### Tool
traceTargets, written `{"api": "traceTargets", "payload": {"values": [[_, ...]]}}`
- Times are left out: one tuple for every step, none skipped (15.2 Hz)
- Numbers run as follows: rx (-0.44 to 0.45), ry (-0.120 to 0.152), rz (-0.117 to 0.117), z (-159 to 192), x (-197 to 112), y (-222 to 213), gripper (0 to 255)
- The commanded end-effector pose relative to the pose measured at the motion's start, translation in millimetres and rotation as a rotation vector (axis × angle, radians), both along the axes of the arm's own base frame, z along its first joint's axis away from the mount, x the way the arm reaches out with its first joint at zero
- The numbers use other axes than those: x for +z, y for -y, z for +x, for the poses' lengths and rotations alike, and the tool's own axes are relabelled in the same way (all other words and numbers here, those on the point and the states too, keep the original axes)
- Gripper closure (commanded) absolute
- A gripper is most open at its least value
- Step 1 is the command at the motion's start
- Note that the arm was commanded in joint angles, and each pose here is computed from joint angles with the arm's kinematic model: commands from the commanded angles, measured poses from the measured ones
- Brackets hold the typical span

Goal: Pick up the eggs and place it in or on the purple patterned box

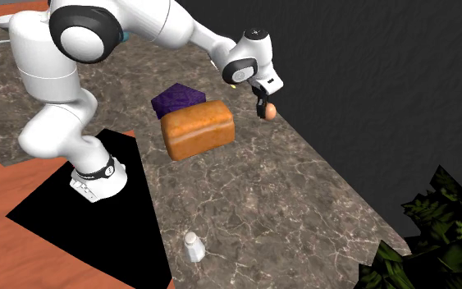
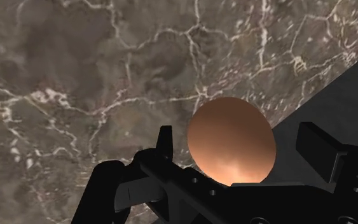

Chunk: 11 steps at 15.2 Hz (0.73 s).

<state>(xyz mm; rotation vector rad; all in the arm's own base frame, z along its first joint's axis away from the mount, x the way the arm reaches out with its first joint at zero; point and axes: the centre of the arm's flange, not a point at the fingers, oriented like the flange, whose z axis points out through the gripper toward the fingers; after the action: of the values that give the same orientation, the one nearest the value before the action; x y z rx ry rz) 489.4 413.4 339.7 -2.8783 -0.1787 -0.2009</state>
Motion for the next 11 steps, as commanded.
{"api": "traceTargets", "payload": {"values": [[0.0, 0.0, 0.0, 2.1, -8.9, -3.3, 0], [0.0, 0.0, 0.0, 3.1, -16.9, -5.4, 0], [0.0, 0.0, 0.0, 3.1, -16.9, -5.4, 0], [0.0, 0.0, 0.0, 3.1, -16.9, -5.4, 0], [0.0, 0.0, 0.0, 3.1, -16.9, -5.4, 0], [0.0, 0.0, 0.0, 3.1, -16.9, -5.4, 0], [0.0, 0.0, 0.0, 3.1, -16.9, -5.4, 0], [0.0, 0.0, 0.0, 3.1, -16.9, -5.4, 0], [0.0, 0.0, 0.0, 3.1, -16.9, -5.4, 0], [0.0, 0.0, 0.0, 3.1, -16.8, -5.4, 0], [0.0, 0.0, 0.0, 3.1, -16.8, -5.4, 255]]}}
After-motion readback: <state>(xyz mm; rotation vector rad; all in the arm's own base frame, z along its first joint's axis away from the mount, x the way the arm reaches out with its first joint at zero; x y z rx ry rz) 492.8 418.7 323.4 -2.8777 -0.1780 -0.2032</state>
